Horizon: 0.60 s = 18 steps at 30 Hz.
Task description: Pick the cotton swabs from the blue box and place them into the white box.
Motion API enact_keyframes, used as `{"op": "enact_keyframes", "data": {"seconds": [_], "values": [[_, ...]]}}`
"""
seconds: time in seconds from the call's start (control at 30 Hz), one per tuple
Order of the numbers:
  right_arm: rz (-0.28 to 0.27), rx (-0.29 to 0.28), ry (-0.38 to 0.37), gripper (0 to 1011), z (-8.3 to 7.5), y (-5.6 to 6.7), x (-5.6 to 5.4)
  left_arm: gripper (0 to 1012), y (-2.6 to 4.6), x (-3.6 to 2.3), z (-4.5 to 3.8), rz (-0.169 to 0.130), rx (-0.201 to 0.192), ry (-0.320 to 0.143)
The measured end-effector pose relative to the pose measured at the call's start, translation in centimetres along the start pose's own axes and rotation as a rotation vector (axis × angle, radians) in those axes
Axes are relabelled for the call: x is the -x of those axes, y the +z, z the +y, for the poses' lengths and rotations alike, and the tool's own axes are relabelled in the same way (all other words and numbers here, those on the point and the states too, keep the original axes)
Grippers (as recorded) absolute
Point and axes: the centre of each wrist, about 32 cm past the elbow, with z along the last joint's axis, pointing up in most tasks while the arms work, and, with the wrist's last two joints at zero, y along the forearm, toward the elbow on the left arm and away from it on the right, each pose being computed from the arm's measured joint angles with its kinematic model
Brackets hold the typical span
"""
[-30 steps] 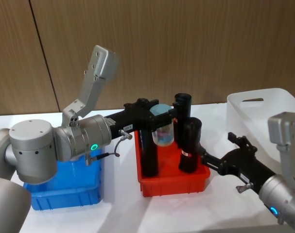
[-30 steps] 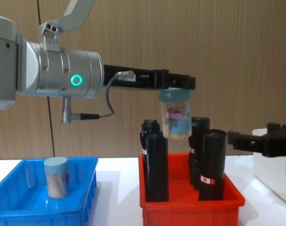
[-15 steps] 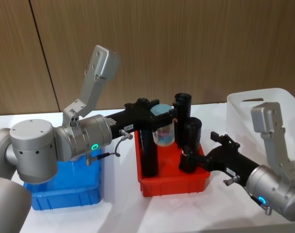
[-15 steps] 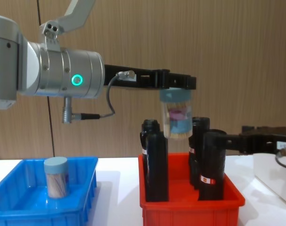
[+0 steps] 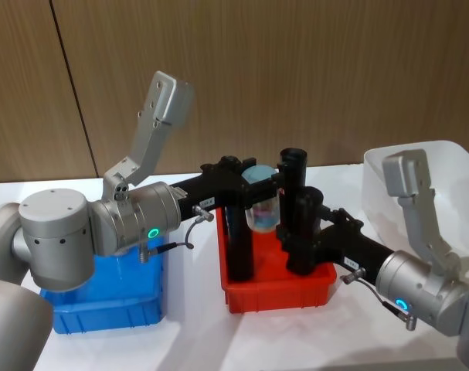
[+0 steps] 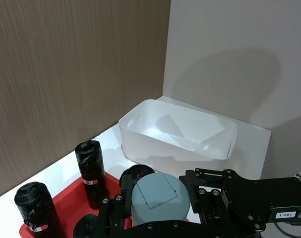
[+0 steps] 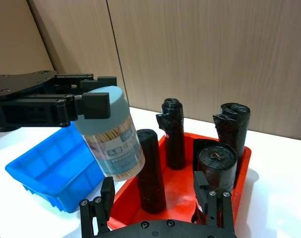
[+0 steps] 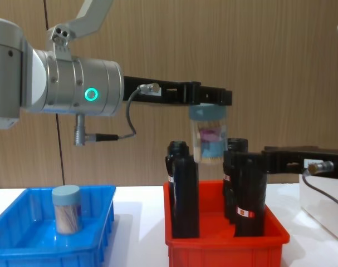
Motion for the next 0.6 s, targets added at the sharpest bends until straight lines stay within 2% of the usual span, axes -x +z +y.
{"op": "enact_keyframes", "data": {"seconds": [0.6], "values": [[0.003, 0.007, 0.033, 1002, 1.8, 0.4, 0.3, 657, 0.00, 0.00, 0.00, 0.000, 0.000, 0.000]]}}
